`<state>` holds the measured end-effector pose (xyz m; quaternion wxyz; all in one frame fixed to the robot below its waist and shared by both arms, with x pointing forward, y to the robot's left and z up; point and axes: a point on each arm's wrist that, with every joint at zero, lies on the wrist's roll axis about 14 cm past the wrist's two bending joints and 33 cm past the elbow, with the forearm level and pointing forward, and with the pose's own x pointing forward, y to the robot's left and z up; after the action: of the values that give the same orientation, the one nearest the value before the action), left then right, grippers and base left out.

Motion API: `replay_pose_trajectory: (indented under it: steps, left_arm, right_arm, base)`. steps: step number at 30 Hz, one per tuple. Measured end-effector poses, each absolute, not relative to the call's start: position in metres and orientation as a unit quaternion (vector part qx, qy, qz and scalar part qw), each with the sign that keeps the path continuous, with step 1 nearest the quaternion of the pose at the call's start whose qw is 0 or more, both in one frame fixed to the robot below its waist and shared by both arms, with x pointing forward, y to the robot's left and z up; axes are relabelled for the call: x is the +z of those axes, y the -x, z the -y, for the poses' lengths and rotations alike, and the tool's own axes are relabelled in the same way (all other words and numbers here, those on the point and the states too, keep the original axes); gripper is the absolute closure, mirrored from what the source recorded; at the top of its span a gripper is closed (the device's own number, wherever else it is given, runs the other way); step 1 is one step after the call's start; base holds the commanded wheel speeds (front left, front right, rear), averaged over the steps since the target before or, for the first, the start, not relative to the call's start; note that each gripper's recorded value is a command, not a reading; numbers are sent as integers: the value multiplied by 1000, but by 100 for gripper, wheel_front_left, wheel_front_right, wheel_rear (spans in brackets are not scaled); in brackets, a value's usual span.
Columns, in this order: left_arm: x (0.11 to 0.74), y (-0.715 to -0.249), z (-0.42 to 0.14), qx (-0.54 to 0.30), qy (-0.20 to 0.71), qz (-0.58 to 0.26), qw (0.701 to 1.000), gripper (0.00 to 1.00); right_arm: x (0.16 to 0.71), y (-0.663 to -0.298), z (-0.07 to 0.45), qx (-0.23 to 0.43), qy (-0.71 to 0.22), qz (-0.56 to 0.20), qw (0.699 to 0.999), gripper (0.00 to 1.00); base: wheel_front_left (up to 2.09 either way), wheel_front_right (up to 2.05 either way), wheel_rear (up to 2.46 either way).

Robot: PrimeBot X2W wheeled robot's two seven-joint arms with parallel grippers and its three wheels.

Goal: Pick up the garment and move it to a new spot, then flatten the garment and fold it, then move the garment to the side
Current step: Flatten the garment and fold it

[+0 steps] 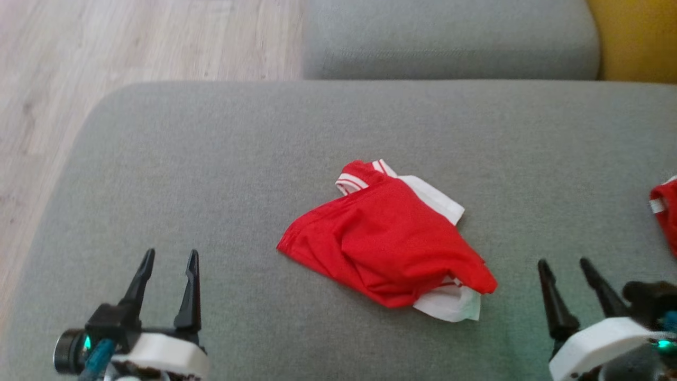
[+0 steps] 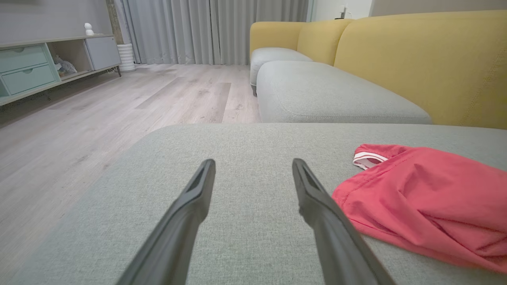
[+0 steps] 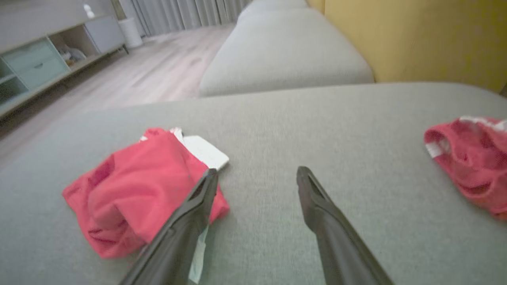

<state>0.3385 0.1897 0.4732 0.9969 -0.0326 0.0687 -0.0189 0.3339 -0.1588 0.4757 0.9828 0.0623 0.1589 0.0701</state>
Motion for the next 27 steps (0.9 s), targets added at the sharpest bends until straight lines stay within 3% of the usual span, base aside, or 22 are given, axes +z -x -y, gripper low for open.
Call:
replay_pose_trajectory:
  steps: [5,11,17,18,19,20,27]
  left_arm:
    - [481,-356,-190,-17,33,-54,998,0]
    - [481,-374,-191,-12,40,-47,998,0]
    - [470,-376,-197,0,42,-57,997,0]
    - [470,-377,-197,1,43,-56,997,0]
    - [471,-378,-197,1,43,-55,998,0]
    - [470,-378,-196,1,44,-55,997,0]
    - [468,-379,-194,-1,45,-57,997,0]
  right_arm:
    - [429,-347,148,80,-61,-232,968,0]
    - [401,-381,116,124,-63,-265,954,0]
    - [364,-373,89,171,-60,-334,925,0]
    - [361,-372,88,174,-61,-341,922,20]
    - [361,-374,89,176,-62,-343,921,90]
    - [362,-376,89,176,-64,-341,921,100]
    - [378,-389,105,148,-87,-301,938,100]
  base:
    - [0,0,0]
    - [0,0,0]
    - [0,0,0]
    - [0,0,0]
    - [0,0,0]
    - [0,0,0]
    - [0,0,0]
